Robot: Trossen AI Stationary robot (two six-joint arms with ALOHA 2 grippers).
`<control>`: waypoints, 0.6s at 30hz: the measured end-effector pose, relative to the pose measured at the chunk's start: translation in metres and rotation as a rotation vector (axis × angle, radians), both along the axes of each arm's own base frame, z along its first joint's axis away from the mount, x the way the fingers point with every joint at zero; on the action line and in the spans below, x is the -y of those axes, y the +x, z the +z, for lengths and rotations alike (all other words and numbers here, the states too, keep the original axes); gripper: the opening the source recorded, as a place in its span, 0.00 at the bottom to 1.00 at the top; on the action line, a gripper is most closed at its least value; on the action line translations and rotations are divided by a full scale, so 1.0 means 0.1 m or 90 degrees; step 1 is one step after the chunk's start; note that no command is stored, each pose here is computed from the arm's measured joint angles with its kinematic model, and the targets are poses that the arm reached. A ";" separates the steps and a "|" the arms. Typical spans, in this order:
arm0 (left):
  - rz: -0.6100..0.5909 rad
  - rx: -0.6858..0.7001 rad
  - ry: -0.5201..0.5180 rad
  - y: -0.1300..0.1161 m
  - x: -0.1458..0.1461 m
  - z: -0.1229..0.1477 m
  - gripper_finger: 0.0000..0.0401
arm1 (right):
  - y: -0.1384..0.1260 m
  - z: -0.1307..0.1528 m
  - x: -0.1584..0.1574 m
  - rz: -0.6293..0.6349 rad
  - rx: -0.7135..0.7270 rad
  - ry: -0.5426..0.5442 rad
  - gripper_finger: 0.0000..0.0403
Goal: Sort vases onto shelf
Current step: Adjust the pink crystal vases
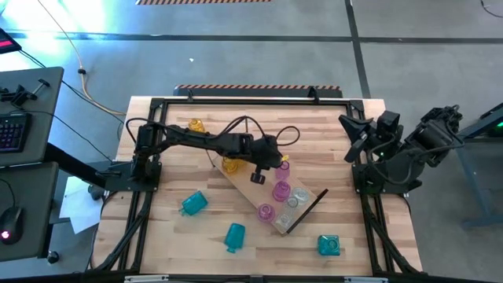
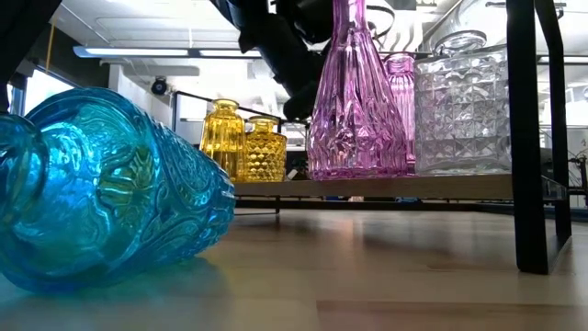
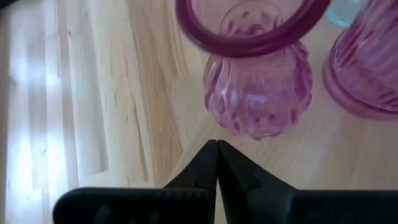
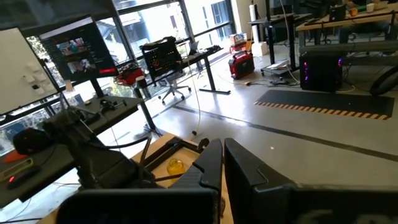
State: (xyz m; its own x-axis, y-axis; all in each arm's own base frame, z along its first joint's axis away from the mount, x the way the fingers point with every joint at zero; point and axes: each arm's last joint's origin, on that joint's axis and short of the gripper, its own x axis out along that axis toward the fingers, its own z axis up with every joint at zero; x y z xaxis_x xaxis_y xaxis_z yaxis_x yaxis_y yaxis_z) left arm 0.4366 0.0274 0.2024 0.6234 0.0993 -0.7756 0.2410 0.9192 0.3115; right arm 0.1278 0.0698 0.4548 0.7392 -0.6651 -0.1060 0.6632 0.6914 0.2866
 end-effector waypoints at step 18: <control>0.049 0.006 -0.024 0.01 -0.40 -0.10 0.00 | 0.00 0.01 0.00 0.000 0.004 0.003 0.00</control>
